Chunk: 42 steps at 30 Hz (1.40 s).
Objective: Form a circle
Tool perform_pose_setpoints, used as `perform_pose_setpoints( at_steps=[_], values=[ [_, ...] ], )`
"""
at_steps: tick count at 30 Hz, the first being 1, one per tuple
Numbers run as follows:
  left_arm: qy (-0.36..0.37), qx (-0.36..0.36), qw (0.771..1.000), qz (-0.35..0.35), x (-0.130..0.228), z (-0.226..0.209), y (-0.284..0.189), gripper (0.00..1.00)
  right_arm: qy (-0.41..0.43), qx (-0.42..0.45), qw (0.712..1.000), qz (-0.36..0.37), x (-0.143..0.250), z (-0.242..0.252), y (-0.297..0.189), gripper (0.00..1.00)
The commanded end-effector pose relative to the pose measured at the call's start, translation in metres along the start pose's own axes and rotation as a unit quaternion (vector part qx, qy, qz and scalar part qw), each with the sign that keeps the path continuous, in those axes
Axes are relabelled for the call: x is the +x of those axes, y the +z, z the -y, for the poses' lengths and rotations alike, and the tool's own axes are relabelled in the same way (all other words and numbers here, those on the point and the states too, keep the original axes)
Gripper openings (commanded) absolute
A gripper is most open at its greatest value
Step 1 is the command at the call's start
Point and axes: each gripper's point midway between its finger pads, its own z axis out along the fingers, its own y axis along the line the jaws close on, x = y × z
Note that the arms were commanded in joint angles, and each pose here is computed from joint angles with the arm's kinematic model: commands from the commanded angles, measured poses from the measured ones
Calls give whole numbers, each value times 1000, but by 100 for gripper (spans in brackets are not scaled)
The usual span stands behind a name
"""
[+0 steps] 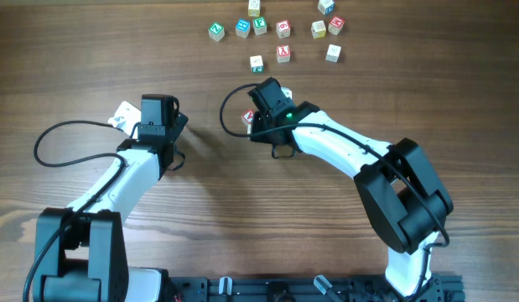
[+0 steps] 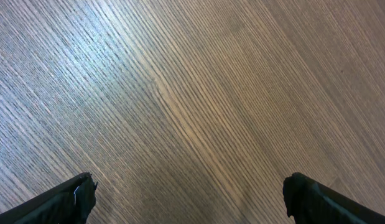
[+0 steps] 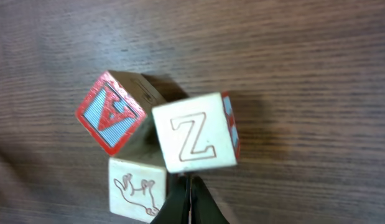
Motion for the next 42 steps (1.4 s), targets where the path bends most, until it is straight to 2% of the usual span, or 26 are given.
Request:
perform_pose_setpoints(
  at_steps=[1,5,13,19,31,42],
  values=[
    [-6,-10,1000,7,-2,-4,2,100,-10,11,1000,-20,10,6,8,5],
    [-6,-10,1000,7,-2,-4,2,100,-8,19,1000,-24,12,9,6,5],
    [-6,-9,1000,7,-2,-4,2,100,50,93,994,16,2,37,-7,5],
    [-6,-9,1000,7,-2,-4,2,100,56,105,992,41,-9,43,-8,5],
    [-6,-10,1000,8,-3,-4,2,100,84,72,989,100,-50,43,-9,5],
    [-6,-9,1000,7,-2,-4,2,100,84,34,992,84,-48,28,-6,4]
  ],
)
